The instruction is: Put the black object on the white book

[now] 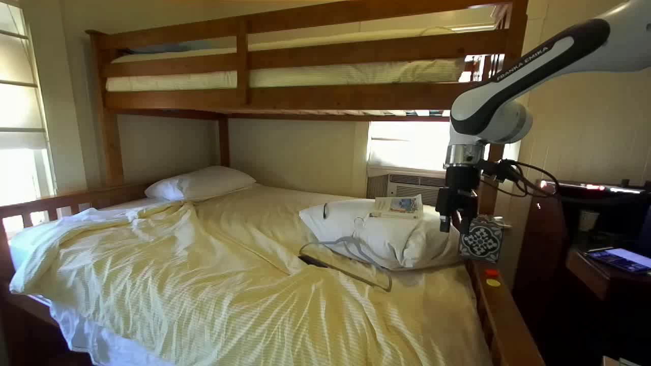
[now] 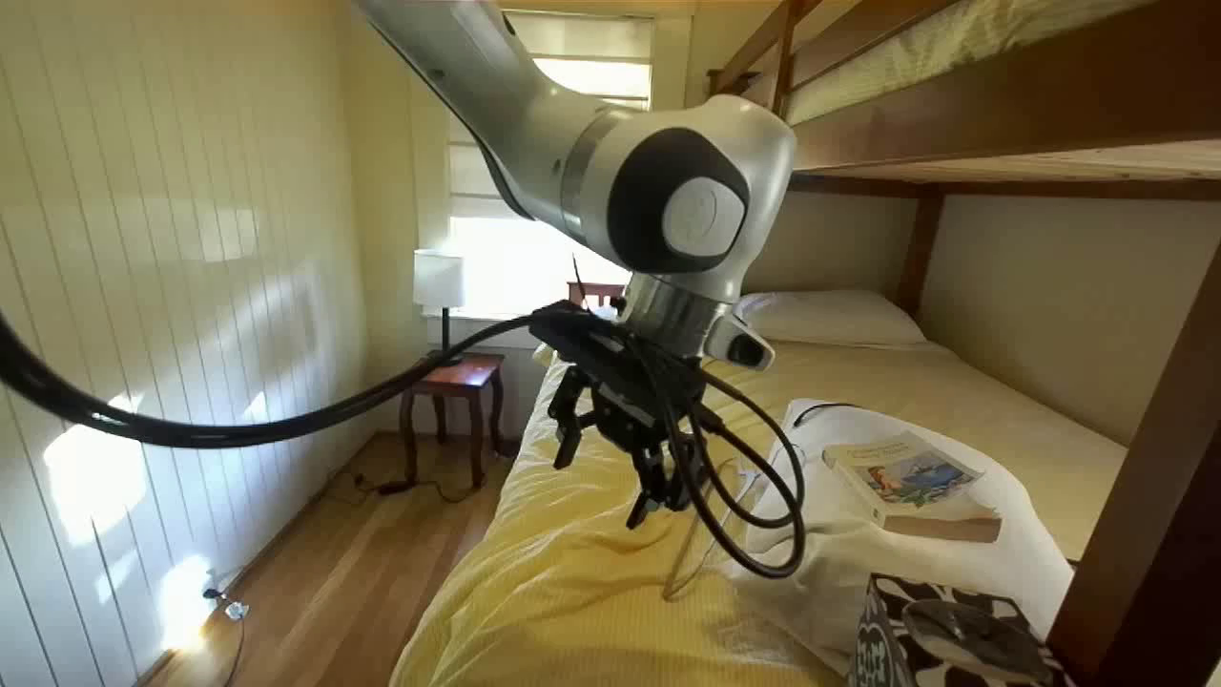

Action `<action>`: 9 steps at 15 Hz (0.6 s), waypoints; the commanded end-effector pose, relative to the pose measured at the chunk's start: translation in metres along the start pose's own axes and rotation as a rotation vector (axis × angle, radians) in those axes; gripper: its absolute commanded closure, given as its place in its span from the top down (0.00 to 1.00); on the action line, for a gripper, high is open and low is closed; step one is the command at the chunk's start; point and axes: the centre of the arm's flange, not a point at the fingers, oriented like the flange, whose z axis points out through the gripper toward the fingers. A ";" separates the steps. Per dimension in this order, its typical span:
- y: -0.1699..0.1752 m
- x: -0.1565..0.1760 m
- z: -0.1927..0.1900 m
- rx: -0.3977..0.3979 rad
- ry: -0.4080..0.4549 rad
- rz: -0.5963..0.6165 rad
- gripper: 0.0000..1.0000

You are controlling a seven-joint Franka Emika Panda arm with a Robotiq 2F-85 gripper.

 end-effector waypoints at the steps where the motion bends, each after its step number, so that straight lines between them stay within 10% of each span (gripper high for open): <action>1: 0.000 0.000 0.000 0.000 0.000 0.000 1.00; 9: -0.007 0.024 -0.009 -0.049 0.047 -0.048 1.00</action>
